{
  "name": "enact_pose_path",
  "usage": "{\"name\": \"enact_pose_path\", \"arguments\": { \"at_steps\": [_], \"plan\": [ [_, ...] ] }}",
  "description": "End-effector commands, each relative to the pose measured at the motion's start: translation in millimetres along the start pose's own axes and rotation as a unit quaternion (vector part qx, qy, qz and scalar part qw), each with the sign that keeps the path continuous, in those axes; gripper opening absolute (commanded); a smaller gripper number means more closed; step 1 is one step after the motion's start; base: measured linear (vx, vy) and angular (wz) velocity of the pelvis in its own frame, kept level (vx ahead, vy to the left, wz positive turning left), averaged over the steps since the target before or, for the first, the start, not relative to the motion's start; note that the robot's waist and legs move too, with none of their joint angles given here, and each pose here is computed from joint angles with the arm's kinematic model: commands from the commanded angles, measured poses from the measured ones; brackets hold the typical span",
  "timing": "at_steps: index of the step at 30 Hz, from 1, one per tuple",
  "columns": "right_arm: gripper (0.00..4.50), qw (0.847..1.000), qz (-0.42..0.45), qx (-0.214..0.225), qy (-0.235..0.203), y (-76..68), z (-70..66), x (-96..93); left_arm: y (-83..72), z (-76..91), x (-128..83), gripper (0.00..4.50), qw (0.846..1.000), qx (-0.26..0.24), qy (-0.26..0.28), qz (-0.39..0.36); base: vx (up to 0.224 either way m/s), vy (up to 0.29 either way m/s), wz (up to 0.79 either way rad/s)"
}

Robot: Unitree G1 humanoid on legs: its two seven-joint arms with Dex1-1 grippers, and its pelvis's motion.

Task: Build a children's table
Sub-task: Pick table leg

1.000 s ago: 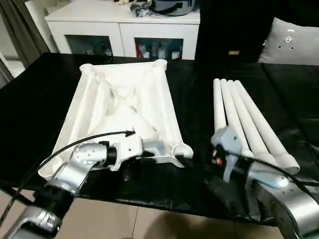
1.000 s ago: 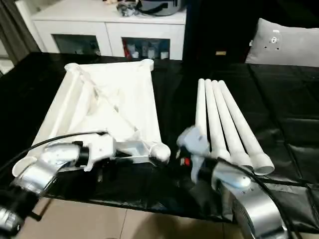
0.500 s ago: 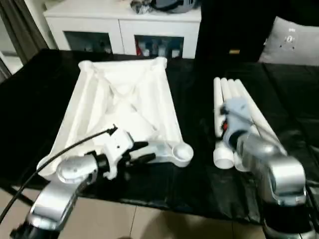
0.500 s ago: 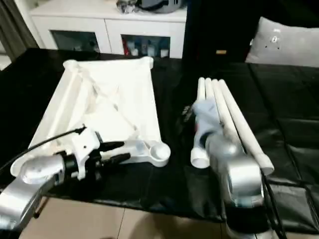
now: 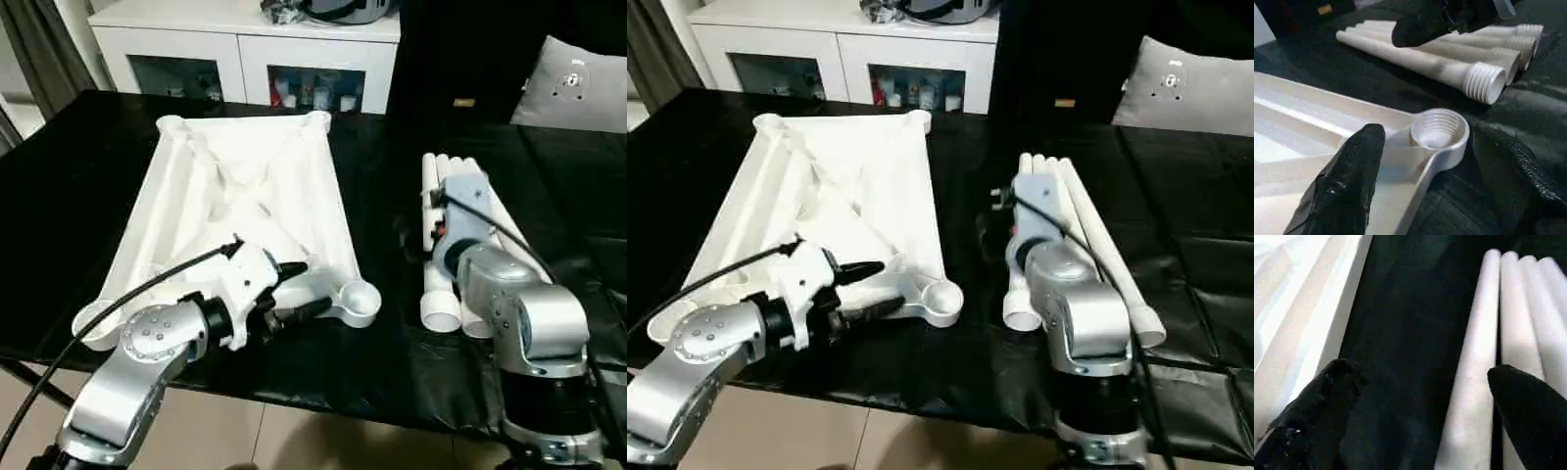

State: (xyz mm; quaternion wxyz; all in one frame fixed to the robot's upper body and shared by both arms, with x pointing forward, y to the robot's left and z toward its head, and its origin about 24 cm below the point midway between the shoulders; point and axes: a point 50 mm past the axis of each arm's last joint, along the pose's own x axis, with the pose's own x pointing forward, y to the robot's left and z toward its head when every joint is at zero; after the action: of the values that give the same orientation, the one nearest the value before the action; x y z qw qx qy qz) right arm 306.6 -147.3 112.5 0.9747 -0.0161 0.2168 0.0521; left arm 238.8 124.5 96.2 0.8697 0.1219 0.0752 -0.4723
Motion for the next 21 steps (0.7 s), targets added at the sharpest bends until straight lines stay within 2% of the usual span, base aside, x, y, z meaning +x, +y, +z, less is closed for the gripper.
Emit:
{"name": "enact_pose_path", "arguments": {
  "at_steps": [1,4,7,11,21],
  "plan": [
    [4.5,1.0,0.005,-0.007,-0.007,1.5,3.8,2.2,-2.0,1.7,-1.4,3.54,1.0,0.004,0.007,-0.001,0.0,0.0,0.0],
    [4.5,0.999,-0.018,-0.002,0.03,-2.5,-4.6,5.8,-4.6,0.7,-2.0,3.61,1.0,-0.001,0.017,-0.009,0.0,0.0,0.0],
    [4.5,0.999,-0.021,0.004,0.042,-3.6,-7.4,6.6,-5.9,0.4,-2.2,3.94,1.0,-0.004,0.02,-0.012,0.0,0.0,0.0],
    [4.5,0.997,-0.04,-0.004,0.06,-6.1,-11.9,9.5,-6.5,-2.4,-2.8,3.94,0.999,-0.003,0.031,-0.011,0.0,0.0,0.0],
    [4.5,0.994,-0.063,0.019,0.086,-10.2,-16.4,12.7,-8.1,-7.2,-3.9,3.94,0.999,-0.003,0.05,-0.017,0.0,0.0,0.0]
  ]
}}
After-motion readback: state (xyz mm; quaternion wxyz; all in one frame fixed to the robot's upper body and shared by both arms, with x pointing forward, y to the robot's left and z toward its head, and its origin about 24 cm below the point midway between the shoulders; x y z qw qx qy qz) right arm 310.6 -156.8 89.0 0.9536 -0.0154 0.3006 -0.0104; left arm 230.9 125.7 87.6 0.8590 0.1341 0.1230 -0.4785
